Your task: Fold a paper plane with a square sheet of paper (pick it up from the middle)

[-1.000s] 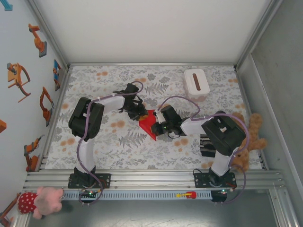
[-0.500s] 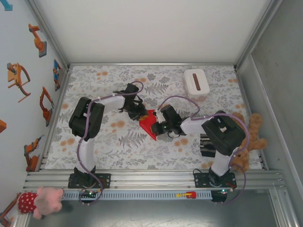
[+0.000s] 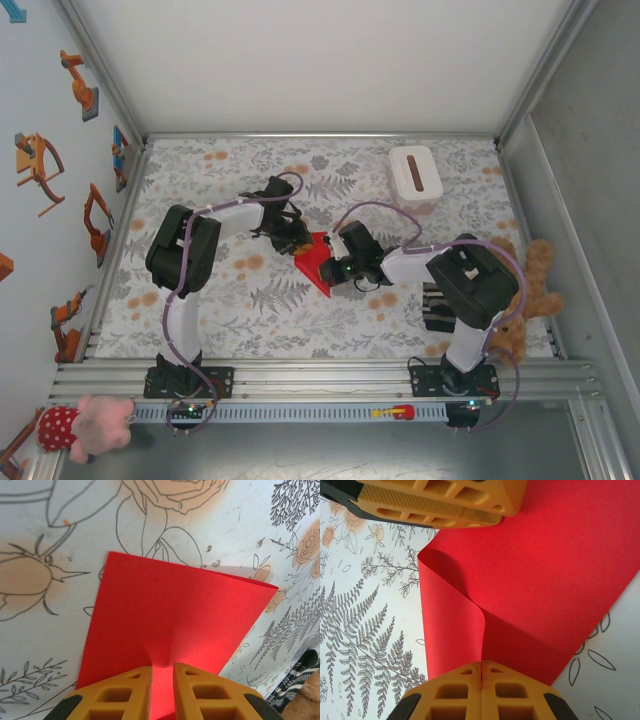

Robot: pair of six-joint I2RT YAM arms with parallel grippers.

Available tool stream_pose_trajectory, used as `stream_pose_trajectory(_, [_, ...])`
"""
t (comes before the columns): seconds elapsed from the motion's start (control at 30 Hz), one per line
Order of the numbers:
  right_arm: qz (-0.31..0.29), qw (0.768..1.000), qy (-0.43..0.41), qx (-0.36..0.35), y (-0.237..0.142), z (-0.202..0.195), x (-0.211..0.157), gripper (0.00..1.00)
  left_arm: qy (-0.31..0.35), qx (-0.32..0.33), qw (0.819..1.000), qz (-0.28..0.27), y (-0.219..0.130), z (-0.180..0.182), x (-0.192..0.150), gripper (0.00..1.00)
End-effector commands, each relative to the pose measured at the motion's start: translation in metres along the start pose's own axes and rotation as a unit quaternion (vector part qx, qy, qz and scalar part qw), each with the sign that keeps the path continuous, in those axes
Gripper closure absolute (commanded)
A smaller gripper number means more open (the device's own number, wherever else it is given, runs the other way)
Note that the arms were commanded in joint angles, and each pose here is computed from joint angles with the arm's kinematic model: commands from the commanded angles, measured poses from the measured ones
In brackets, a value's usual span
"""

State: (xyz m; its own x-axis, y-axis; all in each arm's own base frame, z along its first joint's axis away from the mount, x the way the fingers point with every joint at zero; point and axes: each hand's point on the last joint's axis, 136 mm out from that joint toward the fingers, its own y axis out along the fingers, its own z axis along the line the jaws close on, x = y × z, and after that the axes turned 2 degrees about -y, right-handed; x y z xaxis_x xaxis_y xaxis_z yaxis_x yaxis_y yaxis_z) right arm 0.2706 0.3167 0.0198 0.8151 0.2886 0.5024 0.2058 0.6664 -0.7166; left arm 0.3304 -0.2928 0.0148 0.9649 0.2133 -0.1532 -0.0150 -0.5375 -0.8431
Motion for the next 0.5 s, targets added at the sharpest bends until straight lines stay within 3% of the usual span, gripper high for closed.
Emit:
stream_pose_trajectory(0.0, [-0.004,1.000,0.004,-0.011,0.000,-0.004,0.008,1.00,-0.012,0.049,0.998,0.028,0.019,0.029,-0.012,0.81])
stream_pose_trajectory(0.3, [0.015,1.000,0.011,-0.009,0.005,-0.006,-0.002,1.00,-0.005,0.037,0.999,0.020,0.012,0.019,-0.009,0.81])
stream_pose_trajectory(0.47, [0.025,1.000,0.013,-0.004,0.007,-0.006,-0.007,1.00,0.014,0.005,1.000,-0.015,-0.014,-0.009,0.000,0.79])
